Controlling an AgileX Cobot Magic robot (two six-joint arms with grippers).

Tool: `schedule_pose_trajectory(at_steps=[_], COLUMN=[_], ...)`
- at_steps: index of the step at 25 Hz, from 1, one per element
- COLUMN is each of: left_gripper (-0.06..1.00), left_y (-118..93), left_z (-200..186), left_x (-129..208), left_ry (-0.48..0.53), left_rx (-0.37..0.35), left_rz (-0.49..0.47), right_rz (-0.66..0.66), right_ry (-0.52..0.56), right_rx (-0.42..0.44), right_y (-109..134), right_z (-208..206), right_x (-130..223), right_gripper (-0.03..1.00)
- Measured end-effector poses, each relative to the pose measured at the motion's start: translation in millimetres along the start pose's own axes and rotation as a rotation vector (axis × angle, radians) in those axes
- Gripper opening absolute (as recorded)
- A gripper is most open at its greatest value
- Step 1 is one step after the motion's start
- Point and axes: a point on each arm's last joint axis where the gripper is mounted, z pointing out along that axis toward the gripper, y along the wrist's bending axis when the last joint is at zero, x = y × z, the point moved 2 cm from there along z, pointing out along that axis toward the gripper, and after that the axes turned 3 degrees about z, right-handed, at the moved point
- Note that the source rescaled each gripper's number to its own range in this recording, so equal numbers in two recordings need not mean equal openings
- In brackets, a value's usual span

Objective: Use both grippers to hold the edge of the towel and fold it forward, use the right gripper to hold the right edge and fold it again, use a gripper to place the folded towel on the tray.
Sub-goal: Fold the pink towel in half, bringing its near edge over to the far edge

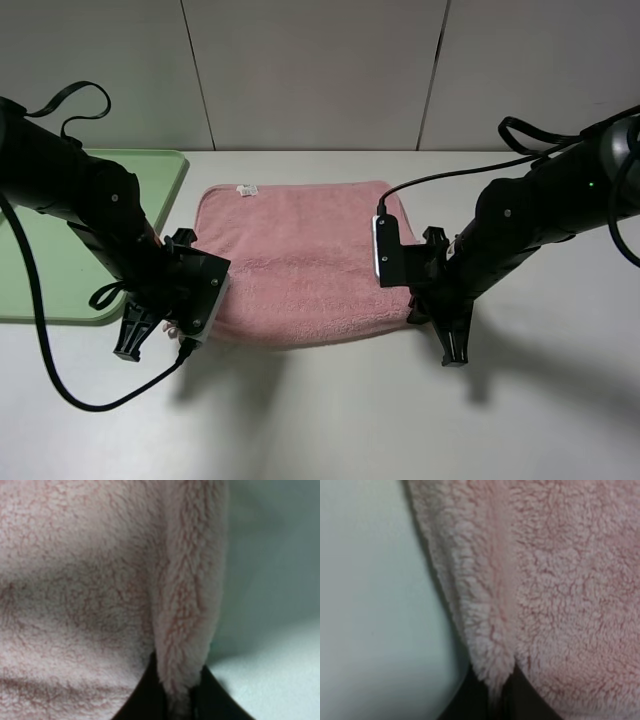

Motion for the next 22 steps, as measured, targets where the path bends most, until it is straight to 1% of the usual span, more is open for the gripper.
schedule_pose_trajectory(at_steps=[6,11,16,22], left_gripper=[0.00,0.00,0.00,0.00], left_y=[-0.9,-3.0,-7.1,-8.7], left_z=[0.0,-0.3,-6.1,-26.0], left_x=[0.1,0.0,0.0,-0.5], left_ry=[0.001,0.005,0.009,0.003], left_rx=[0.008,0.030,0.060,0.045], left_rz=[-0.010,-0.080,-0.122,-0.176], right_rz=[0.000,0.003,0.017,0.050], right_ry=[0.000,0.006,0.010,-0.001], right_rx=[-0.001,-0.016,-0.028,-0.026], right_y=[0.1,1.8,3.1,3.1], right_z=[0.0,-0.3,-0.3,-12.7], right_x=[0.0,0.6,1.1,-0.9], right_gripper=[0.00,0.00,0.00,0.00])
